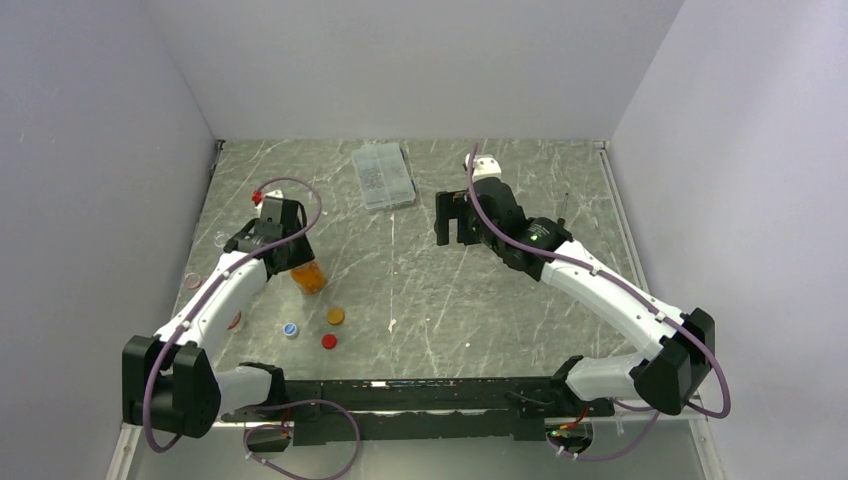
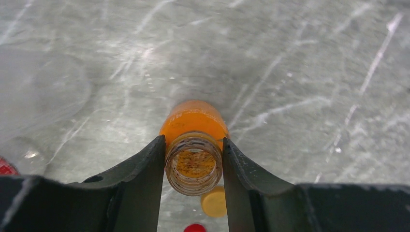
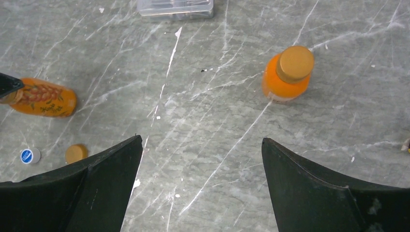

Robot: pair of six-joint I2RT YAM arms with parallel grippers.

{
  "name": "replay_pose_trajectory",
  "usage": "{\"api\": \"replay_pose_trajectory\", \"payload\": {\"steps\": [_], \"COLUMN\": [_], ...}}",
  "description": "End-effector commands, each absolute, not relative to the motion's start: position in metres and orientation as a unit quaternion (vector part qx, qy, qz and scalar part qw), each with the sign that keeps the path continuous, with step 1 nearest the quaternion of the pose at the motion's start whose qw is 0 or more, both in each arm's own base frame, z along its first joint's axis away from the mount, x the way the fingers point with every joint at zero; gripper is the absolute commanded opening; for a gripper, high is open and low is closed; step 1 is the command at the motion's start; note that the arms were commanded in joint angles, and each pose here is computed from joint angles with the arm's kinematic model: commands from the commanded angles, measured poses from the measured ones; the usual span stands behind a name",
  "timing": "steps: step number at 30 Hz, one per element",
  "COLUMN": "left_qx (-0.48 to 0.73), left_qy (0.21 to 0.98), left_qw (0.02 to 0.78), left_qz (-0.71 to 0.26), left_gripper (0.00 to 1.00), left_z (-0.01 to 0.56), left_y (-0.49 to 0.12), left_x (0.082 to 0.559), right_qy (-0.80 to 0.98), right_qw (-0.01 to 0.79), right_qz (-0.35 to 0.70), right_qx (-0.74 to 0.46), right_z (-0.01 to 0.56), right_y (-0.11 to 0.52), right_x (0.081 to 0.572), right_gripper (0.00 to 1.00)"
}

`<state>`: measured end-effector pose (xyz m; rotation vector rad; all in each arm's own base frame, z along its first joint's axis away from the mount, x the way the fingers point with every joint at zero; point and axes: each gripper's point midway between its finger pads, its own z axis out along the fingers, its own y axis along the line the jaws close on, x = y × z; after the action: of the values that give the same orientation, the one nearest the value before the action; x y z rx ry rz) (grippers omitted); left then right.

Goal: Screw on the bottle caps

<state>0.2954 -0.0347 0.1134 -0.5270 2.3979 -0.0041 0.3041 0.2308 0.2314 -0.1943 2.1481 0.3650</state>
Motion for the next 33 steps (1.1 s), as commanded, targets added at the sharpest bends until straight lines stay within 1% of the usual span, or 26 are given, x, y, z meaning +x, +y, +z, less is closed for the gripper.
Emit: {"api": "replay_pose_trajectory", "payload": {"steps": [1, 5, 9, 12, 19, 22, 25, 30, 33], "left_qx": [-0.103, -0.025, 0.035, 0.084, 0.182, 0.217, 0.24, 0.261, 0.271], "left_qy": [0.928, 0.931, 0.931, 0.925, 0.901, 0.889, 0.878, 0.861, 0.856], "left_qw": [0.351, 0.357, 0.346, 0.332, 0.296, 0.275, 0.251, 0.235, 0.228], "left_qz": [-0.064, -0.077, -0.116, -0.162, -0.259, -0.295, -0.328, -0.368, -0.377], "left_gripper": [0.21, 0.2, 0.18, 0.18, 0.17, 0.15, 0.14, 0.14, 0.14], "left_z": [0.142, 0.154, 0.153, 0.154, 0.179, 0.191, 0.2, 0.214, 0.216], "left_y": [-0.086, -0.139, -0.187, -0.217, -0.256, -0.267, -0.276, -0.284, -0.286], "left_x": [0.31, 0.307, 0.304, 0.299, 0.281, 0.27, 0.257, 0.242, 0.234], "right_qy": [0.864, 0.865, 0.864, 0.854, 0.784, 0.757, 0.749, 0.754, 0.755], "right_qw": [0.476, 0.472, 0.466, 0.463, 0.471, 0.472, 0.465, 0.465, 0.465], "right_qz": [0.151, 0.155, 0.171, 0.21, 0.325, 0.349, 0.348, 0.327, 0.32], "right_qx": [-0.069, -0.07, -0.082, -0.113, -0.24, -0.287, -0.318, -0.33, -0.334], "right_z": [0.246, 0.243, 0.237, 0.233, 0.228, 0.226, 0.217, 0.207, 0.209], "right_y": [0.227, 0.226, 0.23, 0.241, 0.276, 0.29, 0.304, 0.317, 0.323], "right_x": [0.302, 0.299, 0.292, 0.279, 0.228, 0.211, 0.206, 0.217, 0.224], "right_gripper": [0.95, 0.95, 0.95, 0.95, 0.98, 0.99, 0.99, 0.99, 0.99]}}
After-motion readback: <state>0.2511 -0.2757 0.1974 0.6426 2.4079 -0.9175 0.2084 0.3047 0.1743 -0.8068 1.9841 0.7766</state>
